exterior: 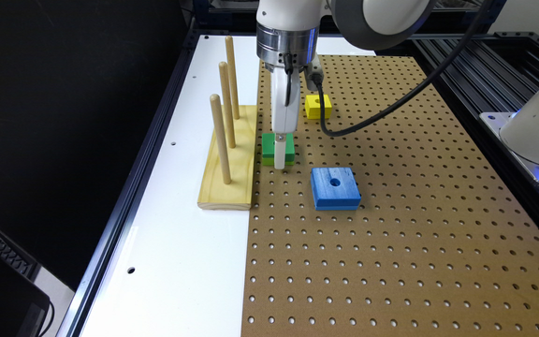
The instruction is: Pick up green block.
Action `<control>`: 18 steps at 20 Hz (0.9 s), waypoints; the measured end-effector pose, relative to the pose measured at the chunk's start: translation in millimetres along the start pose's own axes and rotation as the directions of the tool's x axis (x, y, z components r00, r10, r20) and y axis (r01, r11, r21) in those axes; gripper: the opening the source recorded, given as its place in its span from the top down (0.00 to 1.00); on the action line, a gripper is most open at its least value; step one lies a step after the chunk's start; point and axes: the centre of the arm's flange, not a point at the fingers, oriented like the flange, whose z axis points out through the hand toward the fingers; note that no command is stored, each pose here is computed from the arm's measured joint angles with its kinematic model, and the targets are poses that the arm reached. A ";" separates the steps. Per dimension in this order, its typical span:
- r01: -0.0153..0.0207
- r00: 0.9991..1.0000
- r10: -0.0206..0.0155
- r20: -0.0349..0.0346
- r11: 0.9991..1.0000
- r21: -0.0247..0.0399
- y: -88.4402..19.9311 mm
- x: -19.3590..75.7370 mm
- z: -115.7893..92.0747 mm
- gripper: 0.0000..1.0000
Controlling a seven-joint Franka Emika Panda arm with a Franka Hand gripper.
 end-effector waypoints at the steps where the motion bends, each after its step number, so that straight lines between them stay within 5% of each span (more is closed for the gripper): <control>1: 0.000 1.000 0.000 0.000 1.000 0.000 0.0 0.0 0.0 0.00; 8: 0.000 1.000 0.000 0.006 1.000 -0.005 1.4 -1.0 8.0 0.00; 13: 0.000 1.000 0.000 0.004 1.000 -0.003 1.2 -0.7 8.7 0.00; 14: 0.000 1.000 0.000 0.005 1.000 -0.003 1.3 -0.7 8.7 1.00; 18: 0.000 1.000 0.000 0.005 1.000 -0.003 1.3 -0.7 8.7 1.00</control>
